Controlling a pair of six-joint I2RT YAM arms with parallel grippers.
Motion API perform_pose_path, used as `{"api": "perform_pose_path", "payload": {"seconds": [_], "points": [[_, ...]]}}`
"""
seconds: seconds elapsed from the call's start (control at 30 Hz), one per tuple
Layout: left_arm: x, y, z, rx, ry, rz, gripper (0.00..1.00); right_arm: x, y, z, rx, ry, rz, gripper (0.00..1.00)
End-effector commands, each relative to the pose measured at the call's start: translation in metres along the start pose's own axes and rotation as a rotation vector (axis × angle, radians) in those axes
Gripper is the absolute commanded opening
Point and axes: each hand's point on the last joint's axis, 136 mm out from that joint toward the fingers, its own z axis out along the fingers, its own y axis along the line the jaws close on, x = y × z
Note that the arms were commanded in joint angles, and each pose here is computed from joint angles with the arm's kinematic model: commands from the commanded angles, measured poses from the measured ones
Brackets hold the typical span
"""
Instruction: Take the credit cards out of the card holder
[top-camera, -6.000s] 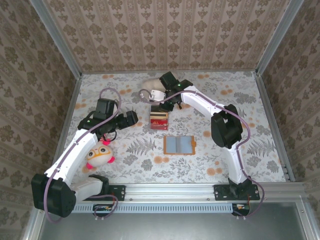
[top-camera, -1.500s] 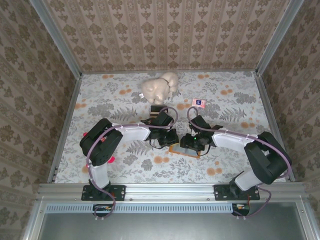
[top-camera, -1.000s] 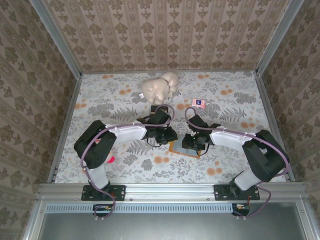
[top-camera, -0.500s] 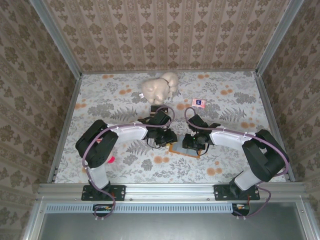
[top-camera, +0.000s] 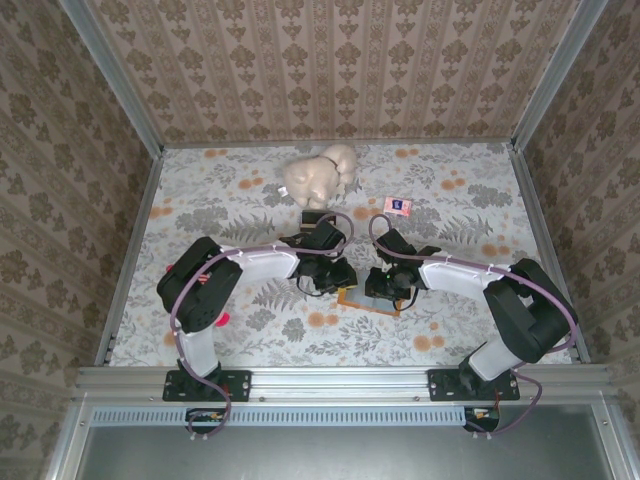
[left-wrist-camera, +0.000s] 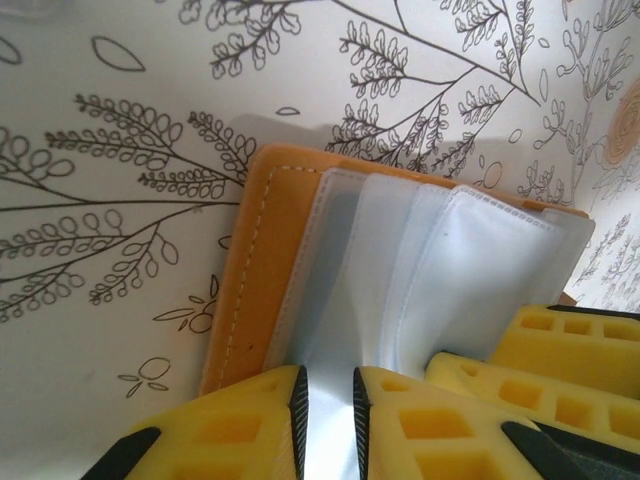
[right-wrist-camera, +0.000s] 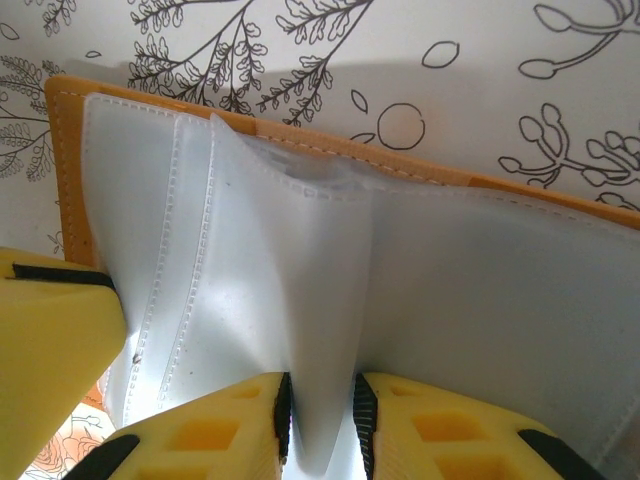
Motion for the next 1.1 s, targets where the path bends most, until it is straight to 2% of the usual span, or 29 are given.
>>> {"api": "perform_pose_path", "payload": {"seconds": [0.0,0.3,0.6,0.73,1.07], "points": [[0.002,0.001,0.003,-0.030,0.010,0.030,0.24,0.015,-0.033,0.011,0.136,0.049,0.015,0.28],[0.010,-0.013,0.017,0.004,0.068,0.065,0.15,0.014,-0.030,0.010,0.098,0.046,0.045,0.29],[0.015,-0.030,0.022,0.098,0.098,0.078,0.07,0.001,-0.009,0.002,-0.170,0.054,0.140,0.37],[0.016,-0.041,0.020,0.164,0.102,0.083,0.04,-0.006,-0.011,-0.005,-0.230,0.042,0.184,0.40],[0.015,-0.051,0.015,0.217,0.090,0.106,0.01,-0.027,0.002,-0.035,-0.382,-0.047,0.211,0.45]]}}
